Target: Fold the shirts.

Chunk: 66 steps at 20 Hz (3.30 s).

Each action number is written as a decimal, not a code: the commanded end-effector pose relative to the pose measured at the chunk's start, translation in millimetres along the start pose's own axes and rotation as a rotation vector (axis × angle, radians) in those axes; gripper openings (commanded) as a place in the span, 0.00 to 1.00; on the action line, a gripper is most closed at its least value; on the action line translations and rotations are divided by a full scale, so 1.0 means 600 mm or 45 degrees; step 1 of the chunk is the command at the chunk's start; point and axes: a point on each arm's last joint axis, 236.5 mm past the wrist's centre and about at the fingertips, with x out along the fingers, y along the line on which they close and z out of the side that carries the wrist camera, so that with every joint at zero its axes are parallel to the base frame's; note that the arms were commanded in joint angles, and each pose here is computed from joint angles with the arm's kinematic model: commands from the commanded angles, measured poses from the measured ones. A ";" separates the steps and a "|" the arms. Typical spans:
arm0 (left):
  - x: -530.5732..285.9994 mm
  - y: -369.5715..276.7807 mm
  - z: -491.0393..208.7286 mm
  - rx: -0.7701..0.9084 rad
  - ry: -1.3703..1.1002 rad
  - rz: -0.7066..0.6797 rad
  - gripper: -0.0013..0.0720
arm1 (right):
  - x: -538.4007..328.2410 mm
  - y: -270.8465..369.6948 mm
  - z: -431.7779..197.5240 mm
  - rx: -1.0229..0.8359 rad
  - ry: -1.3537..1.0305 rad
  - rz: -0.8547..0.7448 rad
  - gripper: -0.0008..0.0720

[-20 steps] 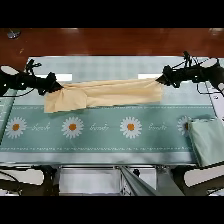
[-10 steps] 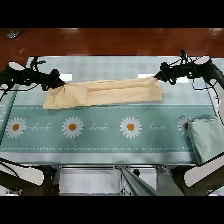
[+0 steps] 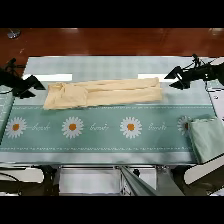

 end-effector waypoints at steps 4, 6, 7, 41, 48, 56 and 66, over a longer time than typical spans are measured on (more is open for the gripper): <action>-0.071 -0.072 -0.063 0.019 -0.468 -0.190 0.97 | 0.066 -0.010 -0.057 -0.012 0.193 -0.022 0.87; -0.070 -0.130 -0.115 0.086 -0.439 -0.279 0.97 | 0.092 0.015 -0.071 -0.033 0.228 0.021 0.87; -0.067 -0.161 -0.138 0.139 -0.403 -0.316 0.97 | 0.104 0.024 -0.079 -0.047 0.250 0.022 0.87; 0.235 -0.766 -0.679 1.138 0.585 -0.648 0.06 | -0.286 0.165 -0.375 -0.506 -0.257 -0.158 0.05; 0.061 -0.677 -0.273 0.862 0.185 -0.603 0.05 | -0.281 0.204 -0.371 -0.517 -0.281 -0.050 0.05; -0.110 -0.314 -0.139 0.468 -0.292 -0.312 0.06 | -0.136 0.344 -0.365 -0.723 -0.050 0.047 0.05; -0.060 -0.217 -0.377 0.248 -0.282 -0.494 0.06 | 0.192 0.512 -0.417 -0.902 0.303 0.078 0.05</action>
